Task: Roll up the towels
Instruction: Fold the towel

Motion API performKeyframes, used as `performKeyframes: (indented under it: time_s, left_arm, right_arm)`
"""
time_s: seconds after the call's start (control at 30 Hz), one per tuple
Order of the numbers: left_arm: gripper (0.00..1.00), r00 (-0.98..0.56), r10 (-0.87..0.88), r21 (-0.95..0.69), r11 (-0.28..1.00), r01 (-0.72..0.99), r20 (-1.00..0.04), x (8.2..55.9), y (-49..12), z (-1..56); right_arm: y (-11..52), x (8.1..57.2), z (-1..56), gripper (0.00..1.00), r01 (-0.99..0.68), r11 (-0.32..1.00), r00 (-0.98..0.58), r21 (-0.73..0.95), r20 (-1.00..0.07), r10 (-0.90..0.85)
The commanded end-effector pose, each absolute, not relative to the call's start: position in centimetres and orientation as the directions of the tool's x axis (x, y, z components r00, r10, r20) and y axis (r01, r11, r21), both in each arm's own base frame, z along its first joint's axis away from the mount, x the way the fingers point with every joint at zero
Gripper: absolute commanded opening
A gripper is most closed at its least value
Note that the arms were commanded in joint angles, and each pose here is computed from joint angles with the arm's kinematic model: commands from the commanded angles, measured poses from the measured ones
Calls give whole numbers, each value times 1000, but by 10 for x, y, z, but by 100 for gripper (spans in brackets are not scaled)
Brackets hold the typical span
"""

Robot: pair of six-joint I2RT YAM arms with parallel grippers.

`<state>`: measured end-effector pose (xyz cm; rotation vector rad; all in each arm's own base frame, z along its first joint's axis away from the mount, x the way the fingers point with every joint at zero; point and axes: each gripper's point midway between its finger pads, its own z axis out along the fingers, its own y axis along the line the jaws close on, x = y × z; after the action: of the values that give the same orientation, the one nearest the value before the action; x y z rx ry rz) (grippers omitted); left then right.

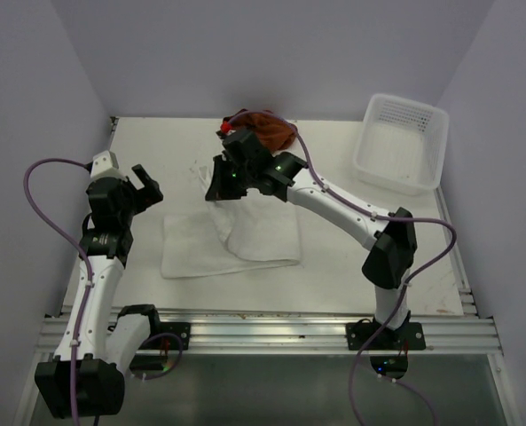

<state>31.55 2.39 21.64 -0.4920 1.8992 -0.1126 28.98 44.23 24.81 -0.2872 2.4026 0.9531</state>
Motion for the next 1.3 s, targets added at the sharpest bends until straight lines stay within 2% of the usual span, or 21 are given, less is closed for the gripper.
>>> performKeyframes:
  time_s: [0.0, 0.67, 1.27]
  left_arm:
    - [100, -253, -376, -304, 911, -280, -892, 316, 27, 234]
    - [100, -256, -382, -313, 910, -272, -888, 316, 25, 233]
    - [100, -250, -381, -312, 909, -276, -890, 315, 26, 235]
  right_arm:
    - [469, 292, 247, 0, -413, 651, -838, 637, -545, 1]
    - [523, 307, 156, 0, -367, 636, -900, 679, -432, -59]
    - [557, 287, 171, 0, -376, 560, -907, 739, -417, -59]
